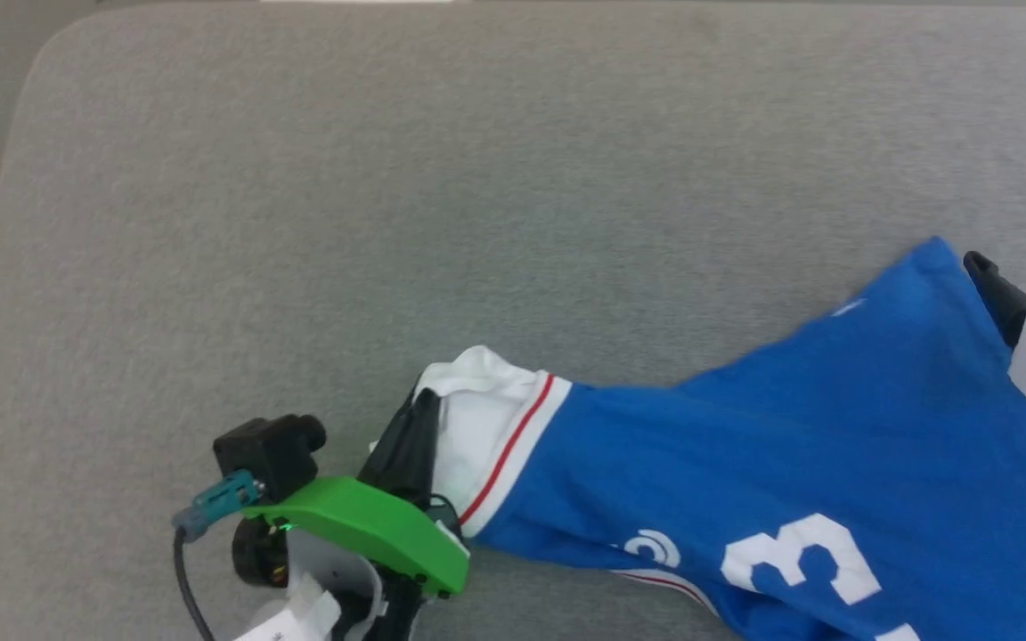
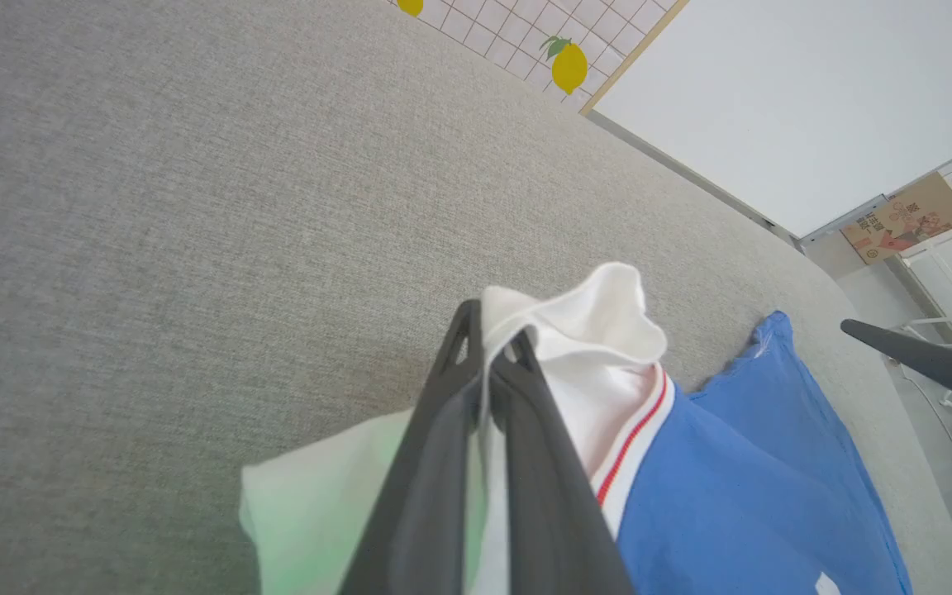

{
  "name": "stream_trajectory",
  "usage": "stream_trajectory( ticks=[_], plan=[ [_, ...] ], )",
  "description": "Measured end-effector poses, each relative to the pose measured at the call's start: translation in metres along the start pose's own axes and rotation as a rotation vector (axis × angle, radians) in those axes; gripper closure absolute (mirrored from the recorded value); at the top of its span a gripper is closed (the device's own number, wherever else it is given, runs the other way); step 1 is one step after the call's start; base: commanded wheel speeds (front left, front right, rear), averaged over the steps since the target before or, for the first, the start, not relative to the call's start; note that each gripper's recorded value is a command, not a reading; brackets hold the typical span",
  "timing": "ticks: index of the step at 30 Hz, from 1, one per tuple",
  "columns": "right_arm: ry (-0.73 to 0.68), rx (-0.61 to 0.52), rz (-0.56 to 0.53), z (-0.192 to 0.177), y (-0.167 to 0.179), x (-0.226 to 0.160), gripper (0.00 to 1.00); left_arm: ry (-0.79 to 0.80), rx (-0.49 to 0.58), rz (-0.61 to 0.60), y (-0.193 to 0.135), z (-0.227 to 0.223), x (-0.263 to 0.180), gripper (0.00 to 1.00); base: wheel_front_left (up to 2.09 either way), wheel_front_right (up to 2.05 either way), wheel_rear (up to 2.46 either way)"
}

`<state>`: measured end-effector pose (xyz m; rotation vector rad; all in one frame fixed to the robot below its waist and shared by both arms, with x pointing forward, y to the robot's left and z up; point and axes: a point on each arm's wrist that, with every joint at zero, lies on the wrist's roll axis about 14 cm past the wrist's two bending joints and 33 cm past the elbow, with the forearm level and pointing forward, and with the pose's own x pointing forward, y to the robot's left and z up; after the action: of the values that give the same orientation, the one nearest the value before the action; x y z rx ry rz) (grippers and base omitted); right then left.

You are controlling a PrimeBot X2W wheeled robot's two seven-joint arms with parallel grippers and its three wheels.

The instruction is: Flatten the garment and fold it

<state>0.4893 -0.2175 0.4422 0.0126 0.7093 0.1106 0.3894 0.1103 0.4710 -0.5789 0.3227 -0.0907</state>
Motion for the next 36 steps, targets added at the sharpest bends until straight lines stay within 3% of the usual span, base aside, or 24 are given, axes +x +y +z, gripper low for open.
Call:
stream_trajectory(
  ticks=[10, 11, 14, 15, 23, 30, 36],
  plan=[
    [0.232, -0.106, 0.059, -0.038, 0.020, 0.049, 0.00, 0.003, -0.012, 0.084, 0.026, -0.006, -0.001, 1.00, 0.00, 0.00, 0.00],
    [0.249, -0.111, 0.059, -0.039, 0.020, 0.050, 0.11, 0.004, -0.014, 0.092, 0.029, -0.007, -0.002, 1.00, 0.00, 0.00, 0.00],
    [0.288, -0.111, 0.069, -0.041, 0.020, 0.054, 0.93, 0.005, -0.015, 0.107, 0.033, -0.008, -0.001, 1.00, 0.00, 0.00, 0.00],
    [0.295, -0.110, 0.070, -0.042, 0.020, 0.054, 1.00, 0.004, -0.015, 0.109, 0.034, -0.008, -0.001, 1.00, 0.00, 0.00, 0.00],
    [0.140, -0.046, 0.079, -0.016, 0.024, 0.041, 1.00, -0.022, -0.011, 0.064, 0.025, 0.000, 0.005, 1.00, 0.00, 0.00, 0.00],
    [-0.170, 0.032, 0.101, 0.037, 0.037, 0.012, 1.00, -0.147, 0.075, -0.008, 0.007, 0.045, 0.012, 1.00, 0.00, 0.00, 0.00],
    [-0.487, 0.035, 0.113, 0.110, 0.049, -0.038, 1.00, -0.287, 0.237, -0.109, -0.029, 0.112, 0.017, 1.00, 0.00, 0.00, 0.00]
  ],
)
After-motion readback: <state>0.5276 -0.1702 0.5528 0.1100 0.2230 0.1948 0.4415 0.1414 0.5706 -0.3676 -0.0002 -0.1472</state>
